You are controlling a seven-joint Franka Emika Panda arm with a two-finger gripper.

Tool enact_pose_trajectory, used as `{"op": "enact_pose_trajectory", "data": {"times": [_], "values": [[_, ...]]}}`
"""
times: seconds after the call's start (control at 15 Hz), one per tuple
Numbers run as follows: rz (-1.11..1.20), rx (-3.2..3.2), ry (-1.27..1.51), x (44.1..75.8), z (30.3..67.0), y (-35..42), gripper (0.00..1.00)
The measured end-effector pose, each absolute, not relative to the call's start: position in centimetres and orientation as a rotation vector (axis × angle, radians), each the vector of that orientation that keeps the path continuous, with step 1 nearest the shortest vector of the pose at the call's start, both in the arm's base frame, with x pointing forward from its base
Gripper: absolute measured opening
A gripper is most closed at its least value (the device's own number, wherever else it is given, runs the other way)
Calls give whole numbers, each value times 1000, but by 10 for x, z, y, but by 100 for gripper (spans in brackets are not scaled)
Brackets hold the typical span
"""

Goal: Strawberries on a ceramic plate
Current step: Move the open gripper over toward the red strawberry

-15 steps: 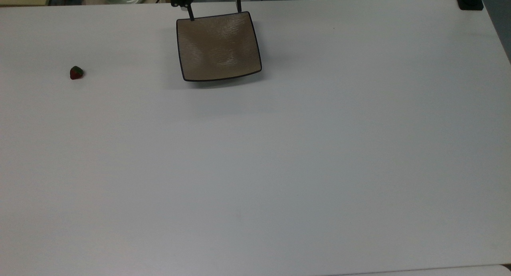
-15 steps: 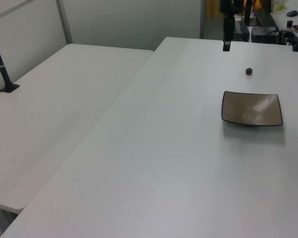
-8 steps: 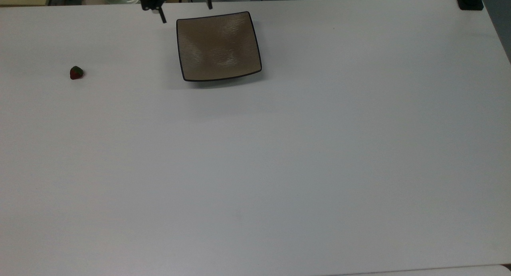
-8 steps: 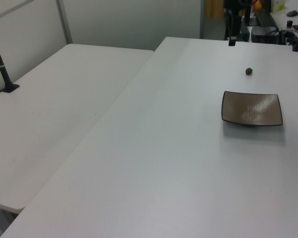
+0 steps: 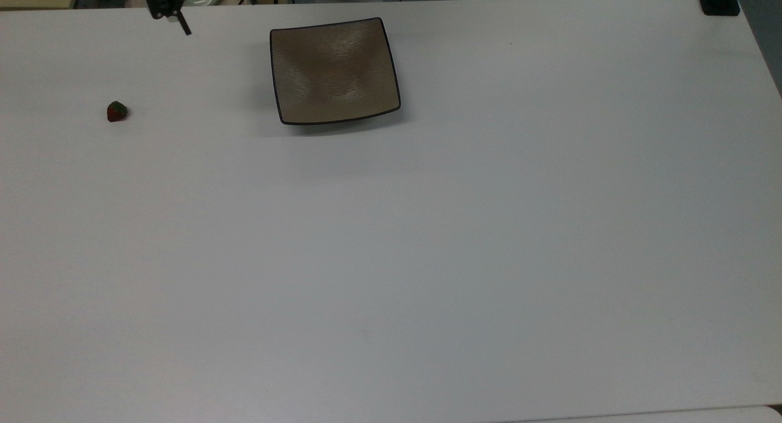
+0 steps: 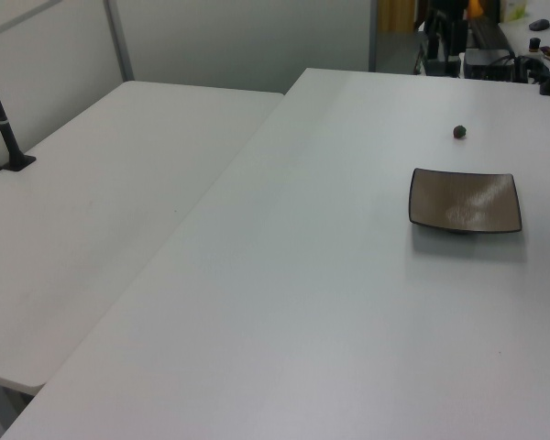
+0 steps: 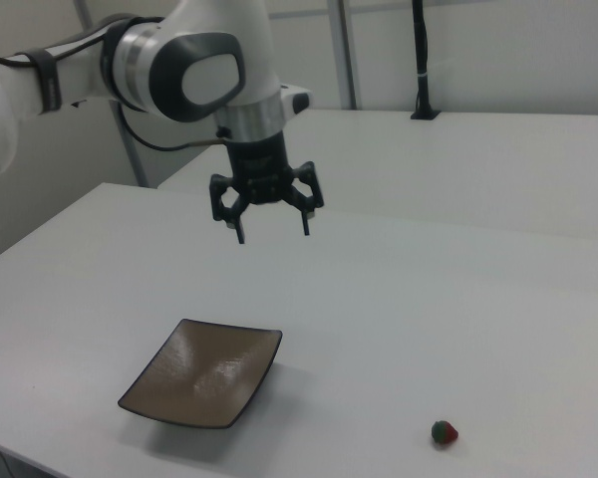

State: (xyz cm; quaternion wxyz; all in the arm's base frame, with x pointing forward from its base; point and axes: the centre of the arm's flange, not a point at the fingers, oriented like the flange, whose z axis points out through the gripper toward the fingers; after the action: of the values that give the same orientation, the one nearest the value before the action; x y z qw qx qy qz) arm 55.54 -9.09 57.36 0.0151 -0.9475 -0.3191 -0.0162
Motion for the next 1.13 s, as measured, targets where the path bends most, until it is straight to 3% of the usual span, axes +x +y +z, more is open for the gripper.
{"op": "enact_pose_trajectory", "data": {"times": [0.53, 1.13], "values": [[7, -2863, -1158, 550, 545, -158, 100], [-40, -2939, -1099, 540, 511, -229, 100]]}}
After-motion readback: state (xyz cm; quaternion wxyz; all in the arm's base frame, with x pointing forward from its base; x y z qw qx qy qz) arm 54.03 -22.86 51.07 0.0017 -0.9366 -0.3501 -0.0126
